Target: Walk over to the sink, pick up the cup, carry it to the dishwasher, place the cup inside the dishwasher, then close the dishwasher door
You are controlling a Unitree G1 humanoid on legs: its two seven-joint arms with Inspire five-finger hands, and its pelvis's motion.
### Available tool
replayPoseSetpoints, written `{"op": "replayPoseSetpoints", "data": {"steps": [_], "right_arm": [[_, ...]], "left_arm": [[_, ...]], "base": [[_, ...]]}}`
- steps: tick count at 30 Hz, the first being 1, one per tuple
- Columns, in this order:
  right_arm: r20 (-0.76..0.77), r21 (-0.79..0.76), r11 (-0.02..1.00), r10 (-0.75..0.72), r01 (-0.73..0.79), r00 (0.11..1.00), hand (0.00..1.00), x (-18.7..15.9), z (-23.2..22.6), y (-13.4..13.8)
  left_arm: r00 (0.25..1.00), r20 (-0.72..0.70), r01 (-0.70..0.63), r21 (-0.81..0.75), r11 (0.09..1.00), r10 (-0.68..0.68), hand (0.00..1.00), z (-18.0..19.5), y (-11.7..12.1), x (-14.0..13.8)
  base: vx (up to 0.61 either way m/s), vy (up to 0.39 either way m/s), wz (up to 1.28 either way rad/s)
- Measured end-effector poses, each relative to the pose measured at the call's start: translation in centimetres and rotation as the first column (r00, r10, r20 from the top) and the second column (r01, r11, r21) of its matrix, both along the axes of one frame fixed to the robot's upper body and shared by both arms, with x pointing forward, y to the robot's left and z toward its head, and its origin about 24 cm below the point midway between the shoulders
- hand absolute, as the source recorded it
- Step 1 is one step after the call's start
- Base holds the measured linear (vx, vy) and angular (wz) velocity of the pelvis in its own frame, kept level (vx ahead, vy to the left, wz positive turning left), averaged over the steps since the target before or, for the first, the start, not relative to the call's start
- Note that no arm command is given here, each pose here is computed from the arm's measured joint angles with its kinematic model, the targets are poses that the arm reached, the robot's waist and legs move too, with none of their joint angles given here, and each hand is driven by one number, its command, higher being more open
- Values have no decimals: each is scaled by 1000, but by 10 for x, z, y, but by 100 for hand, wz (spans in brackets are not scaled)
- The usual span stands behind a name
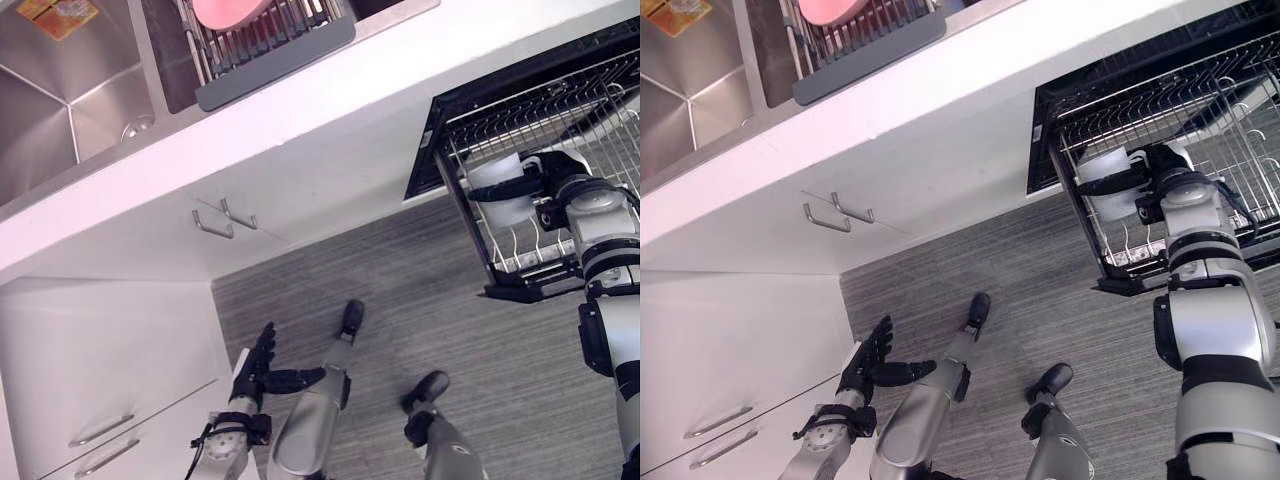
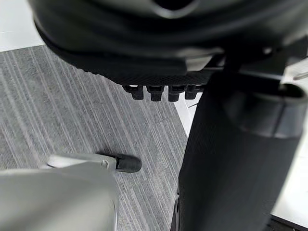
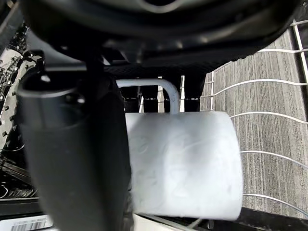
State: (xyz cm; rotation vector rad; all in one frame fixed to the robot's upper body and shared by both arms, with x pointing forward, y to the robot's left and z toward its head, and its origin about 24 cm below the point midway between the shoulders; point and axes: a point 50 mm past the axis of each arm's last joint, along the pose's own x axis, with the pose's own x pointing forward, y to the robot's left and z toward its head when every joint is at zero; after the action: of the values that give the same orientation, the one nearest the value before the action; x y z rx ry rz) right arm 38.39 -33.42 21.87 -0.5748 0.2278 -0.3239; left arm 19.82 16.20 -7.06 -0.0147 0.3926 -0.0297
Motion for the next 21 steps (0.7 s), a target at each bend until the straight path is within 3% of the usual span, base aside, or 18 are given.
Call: {"op": "replayPoseSetpoints", "data": {"steps": [13,17,21], "right_arm": [[128,14,997,67,-70,989,100,7,41,13],[228,12,983,176,-183,958,100,6,60,25],[356,126,942,251,-312,900,100,-11,32,25]], "left_arm": [[999,-4,32,-34,999,-32,100,1,-6,1],[1000,-19,-1,-36,999,1,100,1,1,-1],[994,-43,-107,-46,993,105,100,-3,16,-10]], "base": [[-15,-53,-1],[-47,-60,0],[-19,-63,3]]}}
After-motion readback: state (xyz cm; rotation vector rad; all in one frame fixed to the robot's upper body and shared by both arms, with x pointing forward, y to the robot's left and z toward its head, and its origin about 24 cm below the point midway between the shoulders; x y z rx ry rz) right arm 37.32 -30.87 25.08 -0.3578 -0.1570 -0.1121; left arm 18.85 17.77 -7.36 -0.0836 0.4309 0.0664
